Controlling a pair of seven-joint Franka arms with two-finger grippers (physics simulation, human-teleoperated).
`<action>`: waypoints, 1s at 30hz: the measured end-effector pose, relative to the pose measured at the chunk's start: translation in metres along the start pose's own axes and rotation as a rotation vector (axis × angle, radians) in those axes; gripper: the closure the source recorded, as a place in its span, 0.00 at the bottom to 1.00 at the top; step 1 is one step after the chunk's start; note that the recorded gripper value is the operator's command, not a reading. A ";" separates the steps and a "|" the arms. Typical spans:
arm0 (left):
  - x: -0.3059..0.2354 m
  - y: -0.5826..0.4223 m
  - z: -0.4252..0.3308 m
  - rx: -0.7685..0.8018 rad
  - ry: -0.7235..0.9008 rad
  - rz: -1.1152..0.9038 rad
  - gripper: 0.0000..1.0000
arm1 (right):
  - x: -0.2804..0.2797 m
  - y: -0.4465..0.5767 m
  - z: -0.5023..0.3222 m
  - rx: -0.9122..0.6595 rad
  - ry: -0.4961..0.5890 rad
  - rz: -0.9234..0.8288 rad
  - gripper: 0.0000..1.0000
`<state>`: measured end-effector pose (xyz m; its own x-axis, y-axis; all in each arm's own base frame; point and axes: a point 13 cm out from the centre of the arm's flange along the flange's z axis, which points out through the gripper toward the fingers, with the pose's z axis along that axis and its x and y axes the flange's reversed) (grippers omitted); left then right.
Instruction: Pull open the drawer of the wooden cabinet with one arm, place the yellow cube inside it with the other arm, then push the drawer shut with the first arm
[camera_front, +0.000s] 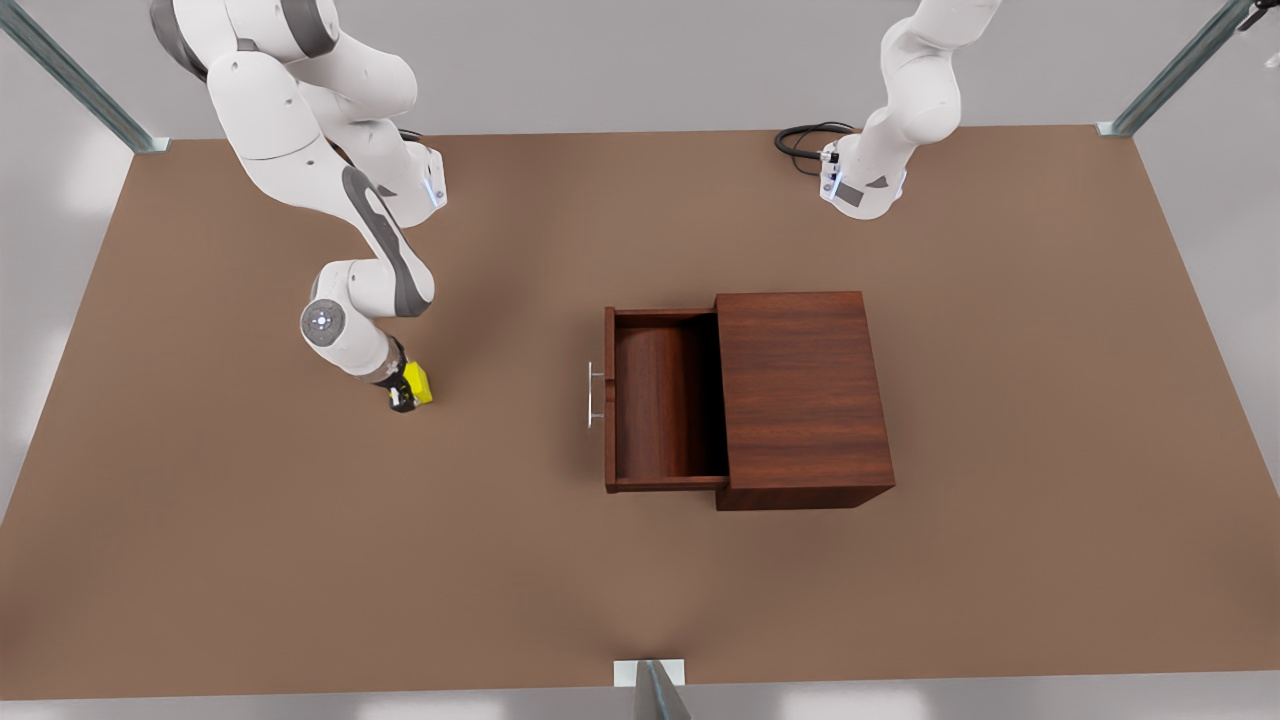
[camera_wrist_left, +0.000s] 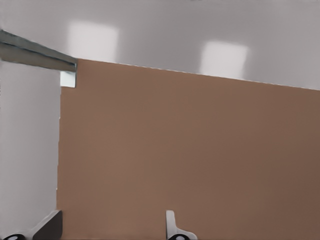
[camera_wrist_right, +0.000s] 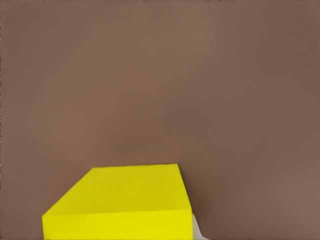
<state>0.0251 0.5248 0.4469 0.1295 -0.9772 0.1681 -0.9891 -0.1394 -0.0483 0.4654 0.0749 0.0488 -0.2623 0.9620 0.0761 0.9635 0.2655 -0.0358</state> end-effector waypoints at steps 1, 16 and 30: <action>-0.002 0.012 -0.001 0.004 -0.001 -0.020 0.00 | 0.000 0.000 0.000 -0.001 -0.001 0.000 0.27; 0.728 -0.483 0.123 -0.278 0.063 1.714 0.00 | 0.020 0.087 -0.143 -0.159 0.004 -0.022 0.40; 0.706 -0.481 0.126 -0.301 0.083 1.688 0.00 | 0.232 0.227 -0.289 -0.124 0.088 -0.140 0.40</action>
<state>0.6010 -0.1187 0.4646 -0.9842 0.0128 0.1763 0.0056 0.9991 -0.0412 0.6394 0.3398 0.3461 -0.3940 0.9053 0.1589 0.9185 0.3815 0.1042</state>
